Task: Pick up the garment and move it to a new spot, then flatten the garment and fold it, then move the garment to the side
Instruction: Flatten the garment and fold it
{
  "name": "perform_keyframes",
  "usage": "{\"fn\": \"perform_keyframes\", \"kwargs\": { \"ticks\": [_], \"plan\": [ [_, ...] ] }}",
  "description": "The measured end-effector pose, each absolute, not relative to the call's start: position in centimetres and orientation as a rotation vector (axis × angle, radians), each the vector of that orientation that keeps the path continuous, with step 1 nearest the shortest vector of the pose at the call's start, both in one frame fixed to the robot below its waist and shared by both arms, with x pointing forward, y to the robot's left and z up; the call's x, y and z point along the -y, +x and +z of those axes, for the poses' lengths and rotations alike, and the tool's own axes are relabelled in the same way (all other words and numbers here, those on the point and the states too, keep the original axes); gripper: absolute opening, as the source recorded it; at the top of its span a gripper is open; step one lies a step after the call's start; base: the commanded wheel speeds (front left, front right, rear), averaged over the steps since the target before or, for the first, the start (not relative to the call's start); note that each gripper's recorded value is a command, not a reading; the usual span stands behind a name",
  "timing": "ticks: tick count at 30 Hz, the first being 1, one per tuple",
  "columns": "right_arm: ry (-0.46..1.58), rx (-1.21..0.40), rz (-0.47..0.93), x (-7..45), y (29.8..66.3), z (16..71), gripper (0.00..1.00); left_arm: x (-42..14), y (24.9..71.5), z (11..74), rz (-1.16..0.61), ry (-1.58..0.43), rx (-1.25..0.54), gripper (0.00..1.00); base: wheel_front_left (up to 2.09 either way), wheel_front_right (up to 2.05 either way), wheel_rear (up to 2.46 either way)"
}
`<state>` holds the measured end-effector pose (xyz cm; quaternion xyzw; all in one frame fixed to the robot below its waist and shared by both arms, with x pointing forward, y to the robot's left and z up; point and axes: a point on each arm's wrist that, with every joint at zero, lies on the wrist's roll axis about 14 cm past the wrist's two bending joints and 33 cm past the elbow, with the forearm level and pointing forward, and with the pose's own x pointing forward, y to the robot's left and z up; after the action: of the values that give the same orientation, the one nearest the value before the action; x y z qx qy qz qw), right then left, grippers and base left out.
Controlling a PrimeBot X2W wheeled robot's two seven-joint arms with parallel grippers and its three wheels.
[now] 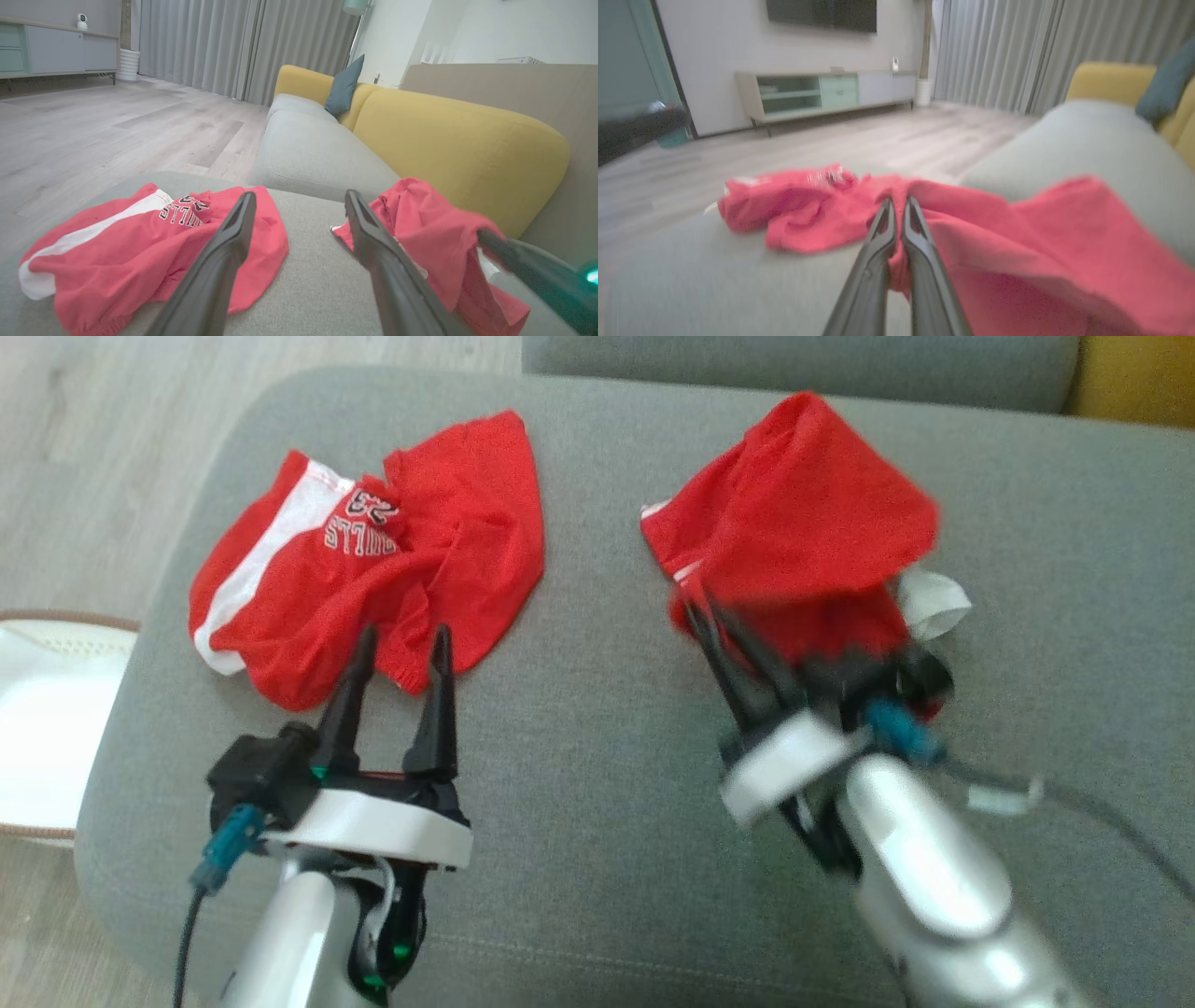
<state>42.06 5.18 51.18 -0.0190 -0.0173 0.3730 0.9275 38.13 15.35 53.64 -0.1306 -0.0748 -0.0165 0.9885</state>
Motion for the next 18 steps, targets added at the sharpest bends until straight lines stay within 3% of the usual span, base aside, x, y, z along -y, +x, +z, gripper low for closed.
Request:
{"fn": "perform_keyframes", "kwargs": {
  "ticks": [5,10,13,18],
  "plan": [
    [0.043,0.335,0.824,-7.6,43.7,63.9,0.00,-16.3,37.2,55.1,-0.003,-0.273,0.198,1.00,0.00,0.00,0.00],
    [0.196,0.557,0.695,-3.4,46.4,74.3,0.00,-16.7,36.1,54.5,0.020,-0.280,0.182,1.00,0.00,0.00,0.00],
    [0.209,0.593,0.554,1.1,48.6,76.3,0.00,-16.3,36.1,54.3,0.014,-0.283,0.176,1.00,0.00,0.00,0.00],
    [0.162,0.496,0.355,7.2,51.3,73.6,0.00,-15.5,36.7,54.2,-0.009,-0.288,0.171,1.00,0.00,0.00,0.00]
  ]
}}
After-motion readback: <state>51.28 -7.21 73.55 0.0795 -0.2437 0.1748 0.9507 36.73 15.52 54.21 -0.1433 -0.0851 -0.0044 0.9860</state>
